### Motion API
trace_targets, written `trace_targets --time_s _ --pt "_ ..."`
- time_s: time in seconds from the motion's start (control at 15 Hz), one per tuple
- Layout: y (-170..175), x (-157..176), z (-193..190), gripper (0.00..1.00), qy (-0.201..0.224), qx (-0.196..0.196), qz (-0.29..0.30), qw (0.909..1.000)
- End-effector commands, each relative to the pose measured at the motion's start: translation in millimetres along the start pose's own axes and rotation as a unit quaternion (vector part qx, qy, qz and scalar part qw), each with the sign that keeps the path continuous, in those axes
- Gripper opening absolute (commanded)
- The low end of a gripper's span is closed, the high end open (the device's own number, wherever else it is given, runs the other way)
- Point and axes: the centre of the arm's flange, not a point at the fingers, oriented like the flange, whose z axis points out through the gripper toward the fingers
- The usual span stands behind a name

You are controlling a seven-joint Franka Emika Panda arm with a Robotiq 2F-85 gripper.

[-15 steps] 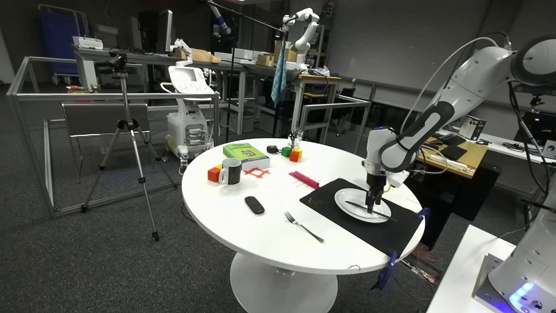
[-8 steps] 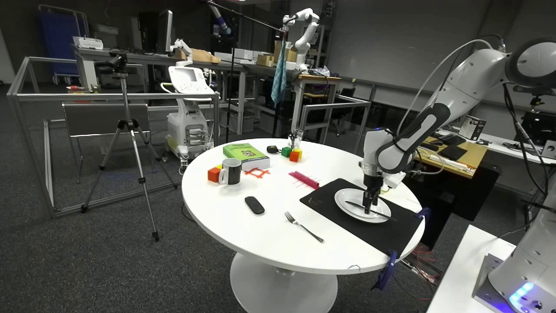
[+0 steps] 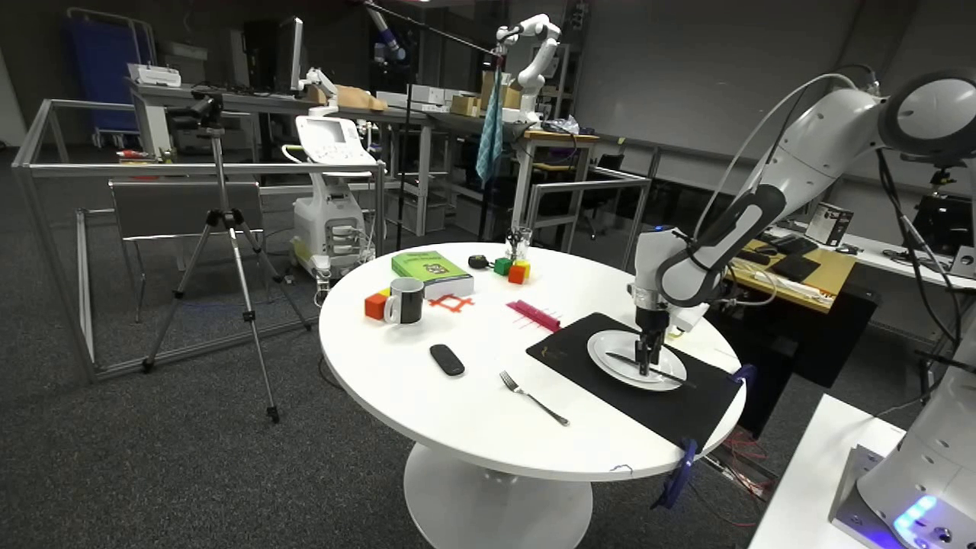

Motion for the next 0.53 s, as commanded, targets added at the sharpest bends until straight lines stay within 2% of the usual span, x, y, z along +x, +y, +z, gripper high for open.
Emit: trace_targets --time_s 0.0,0.2,0.33,0.47 --pt "0.8 7.2 0.7 0.37 0.001 -0.014 0.006 0.9999" --pt "0.3 9.1 -1.3 0.12 0.003 -0.015 0.004 0.9999" --pt "0.0 9.7 -3.5 0.01 0.005 -0.016 0.004 0.9999" --pt "0.2 9.5 -6.2 0.03 0.007 -0.016 0.005 0.9998"
